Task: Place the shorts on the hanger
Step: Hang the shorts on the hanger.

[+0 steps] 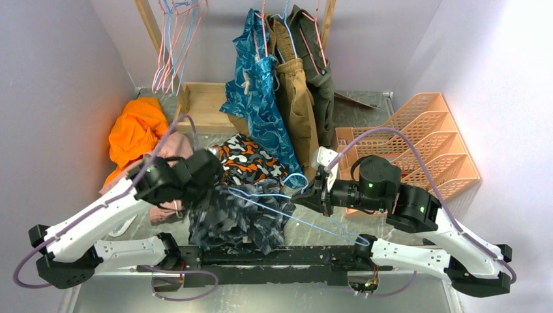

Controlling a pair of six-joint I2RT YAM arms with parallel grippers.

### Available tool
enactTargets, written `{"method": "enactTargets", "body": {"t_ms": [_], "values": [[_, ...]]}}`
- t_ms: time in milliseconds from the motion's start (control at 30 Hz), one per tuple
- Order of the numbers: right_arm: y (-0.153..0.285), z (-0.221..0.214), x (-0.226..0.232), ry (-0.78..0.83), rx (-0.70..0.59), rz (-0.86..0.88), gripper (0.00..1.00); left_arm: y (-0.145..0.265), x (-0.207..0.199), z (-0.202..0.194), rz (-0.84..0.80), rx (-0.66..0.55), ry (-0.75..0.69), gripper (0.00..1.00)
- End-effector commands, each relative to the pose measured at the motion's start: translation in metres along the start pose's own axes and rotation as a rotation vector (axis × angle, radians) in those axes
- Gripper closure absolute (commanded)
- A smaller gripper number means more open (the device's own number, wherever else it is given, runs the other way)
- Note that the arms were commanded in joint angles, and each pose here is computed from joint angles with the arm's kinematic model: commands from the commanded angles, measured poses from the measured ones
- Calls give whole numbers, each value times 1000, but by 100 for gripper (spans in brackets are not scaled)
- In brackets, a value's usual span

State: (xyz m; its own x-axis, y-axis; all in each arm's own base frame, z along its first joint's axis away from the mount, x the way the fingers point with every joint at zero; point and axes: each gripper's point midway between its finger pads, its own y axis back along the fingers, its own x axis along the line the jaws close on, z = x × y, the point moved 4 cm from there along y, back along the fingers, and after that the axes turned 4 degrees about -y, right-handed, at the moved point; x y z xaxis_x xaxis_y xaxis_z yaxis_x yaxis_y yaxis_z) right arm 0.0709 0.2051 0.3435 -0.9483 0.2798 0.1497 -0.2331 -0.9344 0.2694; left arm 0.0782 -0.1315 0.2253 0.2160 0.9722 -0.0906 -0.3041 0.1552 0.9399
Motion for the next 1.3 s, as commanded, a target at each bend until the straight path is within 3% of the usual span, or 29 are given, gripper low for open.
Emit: {"method": "enactTargets", "body": {"t_ms": [0, 167, 367, 633, 967, 1267], "values": [[14, 21, 11, 35, -50, 52, 100, 49, -22, 60, -63, -230, 6, 93], [15, 20, 13, 26, -50, 71, 100, 61, -38, 83, -76, -267, -29, 93], [8, 18, -2, 8, -115, -28, 100, 68, -45, 91, -98, -277, -42, 93], [-30, 2, -10, 26, -41, -11, 100, 92, -61, 103, -210, -326, -64, 93], [-72, 25, -31, 37, -303, -93, 100, 125, -118, 131, -554, -446, -137, 93], [-85, 63, -47, -33, -656, -172, 100, 190, -156, 152, -857, -606, -204, 93]]}}
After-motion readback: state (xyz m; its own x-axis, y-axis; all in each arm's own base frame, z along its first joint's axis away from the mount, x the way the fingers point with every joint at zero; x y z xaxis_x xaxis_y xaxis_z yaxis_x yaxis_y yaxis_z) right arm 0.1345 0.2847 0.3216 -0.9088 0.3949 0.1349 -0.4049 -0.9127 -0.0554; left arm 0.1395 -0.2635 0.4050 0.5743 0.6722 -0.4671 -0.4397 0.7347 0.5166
